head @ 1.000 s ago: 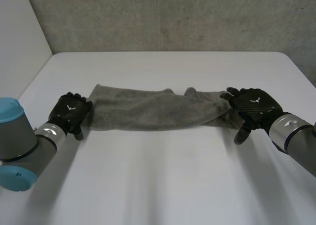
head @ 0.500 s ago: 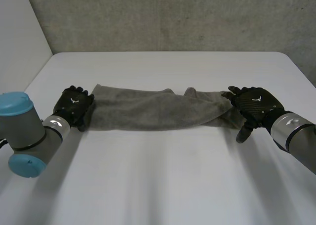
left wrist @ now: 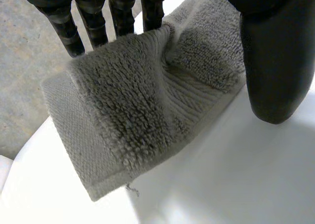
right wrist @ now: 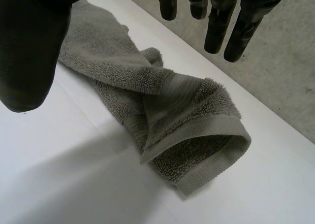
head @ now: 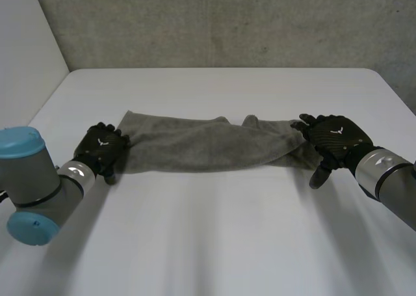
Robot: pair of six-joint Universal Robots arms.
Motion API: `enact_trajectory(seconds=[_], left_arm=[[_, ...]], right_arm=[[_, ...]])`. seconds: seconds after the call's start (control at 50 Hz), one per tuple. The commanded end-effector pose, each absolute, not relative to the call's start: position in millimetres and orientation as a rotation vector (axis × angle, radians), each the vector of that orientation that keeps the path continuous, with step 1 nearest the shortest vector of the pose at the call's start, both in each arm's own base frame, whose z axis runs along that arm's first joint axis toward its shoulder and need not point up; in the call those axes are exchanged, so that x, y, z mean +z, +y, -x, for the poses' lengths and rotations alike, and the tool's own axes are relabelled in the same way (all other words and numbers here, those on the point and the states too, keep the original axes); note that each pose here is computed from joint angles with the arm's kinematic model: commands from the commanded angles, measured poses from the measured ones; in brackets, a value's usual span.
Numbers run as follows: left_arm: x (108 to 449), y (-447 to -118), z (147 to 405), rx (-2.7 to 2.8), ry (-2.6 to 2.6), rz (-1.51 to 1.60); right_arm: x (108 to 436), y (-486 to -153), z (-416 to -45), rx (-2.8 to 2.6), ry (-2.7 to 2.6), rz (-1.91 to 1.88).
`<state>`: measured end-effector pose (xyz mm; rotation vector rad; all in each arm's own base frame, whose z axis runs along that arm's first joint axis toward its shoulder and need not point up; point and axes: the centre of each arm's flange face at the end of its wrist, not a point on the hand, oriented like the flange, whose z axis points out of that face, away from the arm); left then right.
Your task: Fold the towel.
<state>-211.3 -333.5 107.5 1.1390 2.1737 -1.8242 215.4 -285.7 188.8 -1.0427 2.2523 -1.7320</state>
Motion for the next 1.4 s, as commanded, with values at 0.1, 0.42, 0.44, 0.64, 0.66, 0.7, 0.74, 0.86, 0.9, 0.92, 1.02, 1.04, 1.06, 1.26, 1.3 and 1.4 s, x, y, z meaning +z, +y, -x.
enact_trajectory(seconds=[0.1,0.42,0.44,0.64,0.66,0.7,0.74,0.86,0.9,0.92,1.02,1.04,1.06,1.26,1.3,1.4], left_arm=[[107.5,-350.4,212.6,-1.858,2.066,-1.152],[109.7,-368.7,217.1,-1.905,2.029,-1.135],[109.7,-368.6,217.3,-1.907,2.029,-1.139],[105.4,-367.3,218.0,-1.891,2.047,-1.151],[105.7,-367.8,217.6,-1.891,2.047,-1.151],[106.0,-368.4,217.2,-1.893,2.046,-1.15],[107.2,-369.6,217.2,-1.9,2.043,-1.151],[112.6,-366.0,218.1,-1.888,2.061,-1.162],[113.8,-361.1,218.6,-1.866,2.09,-1.175],[120.8,-354.2,220.6,-1.849,2.118,-1.19],[146.0,-320.1,235.0,-1.842,2.233,-1.255],[152.6,-311.4,236.8,-1.853,2.271,-1.267],[160.3,-303.9,238.9,-1.872,2.297,-1.274],[190.2,-294.9,234.6,-1.965,2.393,-1.141],[193.3,-296.1,233.7,-1.975,2.412,-1.112],[200.2,-297.5,233.4,-1.995,2.494,-1.031]], right_arm=[[187.4,-286.4,-215.6,-1.727,2.25,1.044],[184.1,-288.4,-215.1,-1.716,2.258,1.044],[184.1,-289.2,-214.8,-1.719,2.258,1.042],[181.7,-290.3,-215.0,-1.709,2.264,1.042],[180.8,-290.0,-214.9,-1.705,2.266,1.042],[181.2,-290.3,-215.0,-1.707,2.265,1.042],[181.3,-290.5,-215.0,-1.709,2.264,1.042],[181.2,-290.3,-215.0,-1.707,2.265,1.042],[181.7,-290.2,-215.2,-1.708,2.261,1.043],[181.7,-290.2,-215.2,-1.708,2.261,1.043],[187.1,-289.1,-220.6,-1.695,2.2,1.068],[187.2,-289.1,-220.6,-1.695,2.199,1.068],[190.2,-290.3,-221.3,-1.702,2.183,1.077],[200.2,-290.2,-215.8,-1.695,2.205,1.061],[197.5,-289.4,-213.8,-1.693,2.223,1.055],[189.0,-292.2,-212.9,-1.742,2.222,1.057]])
